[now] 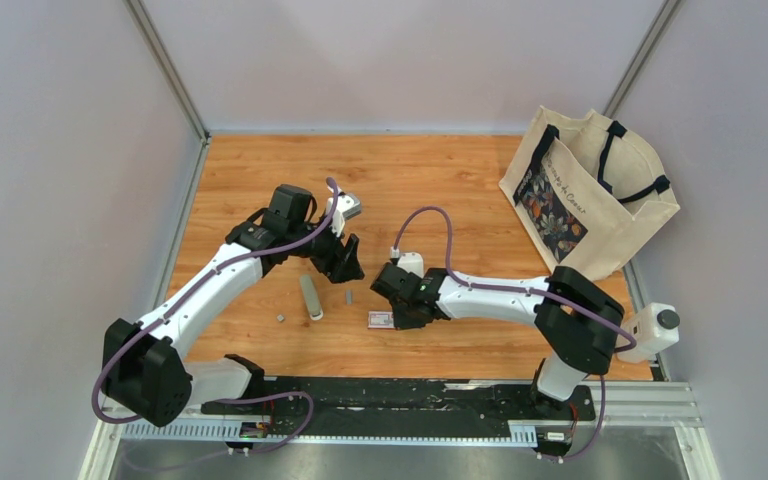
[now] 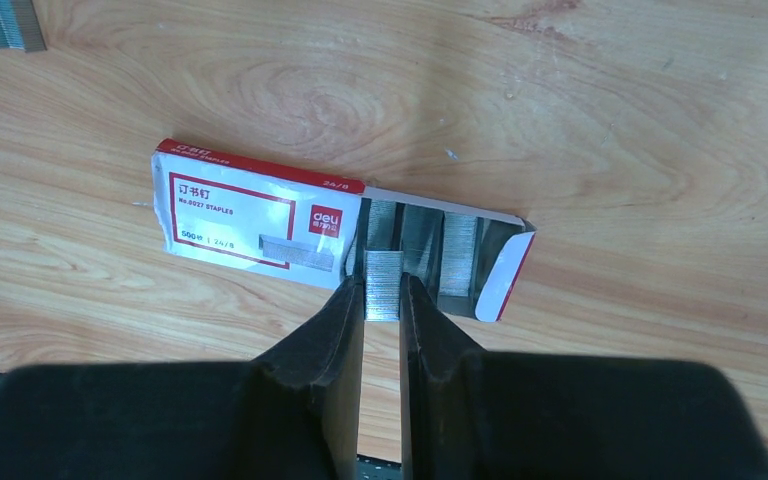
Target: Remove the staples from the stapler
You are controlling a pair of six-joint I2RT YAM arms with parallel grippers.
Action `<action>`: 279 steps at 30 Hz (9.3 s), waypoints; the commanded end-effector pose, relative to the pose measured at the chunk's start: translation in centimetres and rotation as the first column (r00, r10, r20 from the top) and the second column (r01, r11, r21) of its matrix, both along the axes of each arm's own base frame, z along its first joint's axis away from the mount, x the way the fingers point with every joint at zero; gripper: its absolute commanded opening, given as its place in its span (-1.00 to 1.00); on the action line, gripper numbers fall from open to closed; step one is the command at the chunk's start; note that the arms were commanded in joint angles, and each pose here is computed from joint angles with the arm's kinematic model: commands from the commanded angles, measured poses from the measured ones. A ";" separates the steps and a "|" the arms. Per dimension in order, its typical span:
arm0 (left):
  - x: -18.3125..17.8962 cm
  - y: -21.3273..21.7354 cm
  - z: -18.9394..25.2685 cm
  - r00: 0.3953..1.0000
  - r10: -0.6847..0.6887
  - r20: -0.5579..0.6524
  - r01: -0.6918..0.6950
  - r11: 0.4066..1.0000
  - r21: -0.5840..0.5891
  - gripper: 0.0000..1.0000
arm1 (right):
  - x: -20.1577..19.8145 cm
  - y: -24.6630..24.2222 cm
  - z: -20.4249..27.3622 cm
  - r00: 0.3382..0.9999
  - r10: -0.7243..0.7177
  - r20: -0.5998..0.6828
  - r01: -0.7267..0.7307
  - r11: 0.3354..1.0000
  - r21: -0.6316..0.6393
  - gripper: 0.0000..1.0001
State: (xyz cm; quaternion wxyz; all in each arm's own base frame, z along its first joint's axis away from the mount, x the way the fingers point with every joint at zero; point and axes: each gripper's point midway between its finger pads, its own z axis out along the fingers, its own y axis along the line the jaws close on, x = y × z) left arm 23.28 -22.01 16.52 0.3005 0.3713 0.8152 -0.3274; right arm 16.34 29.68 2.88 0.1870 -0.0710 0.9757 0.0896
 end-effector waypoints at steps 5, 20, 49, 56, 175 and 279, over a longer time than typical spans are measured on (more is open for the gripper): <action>-0.3 -0.5 1.1 0.999 -0.036 0.037 0.037 0.999 -0.034 0.55 | 1.5 0.9 1.0 0.997 -0.017 0.076 0.015 1.000 0.023 -0.88; -0.6 -0.6 1.0 0.998 -0.048 0.027 0.049 0.998 -0.040 0.54 | 2.0 1.2 1.6 0.994 -0.010 0.112 0.006 0.999 0.036 -0.88; -0.7 -0.5 1.1 0.998 -0.058 0.027 0.059 0.998 -0.038 0.54 | 1.2 1.3 1.0 0.995 0.027 0.099 -0.028 0.999 0.017 -0.81; -0.8 -0.5 1.2 0.998 -0.061 0.033 0.062 0.997 -0.038 0.55 | 1.4 1.4 1.1 0.994 0.028 0.107 -0.029 1.000 0.012 -0.78; 0.3 2.2 -13.0 0.348 -0.933 0.094 0.582 0.293 0.759 0.54 | 6.0 -8.7 13.5 0.886 -0.249 0.390 0.102 0.927 0.360 -0.17; 1.4 -1.9 -10.4 0.550 -0.835 0.017 0.609 0.415 0.676 -0.88 | 6.5 -9.9 13.9 0.884 -0.255 0.391 0.100 0.922 0.375 -0.22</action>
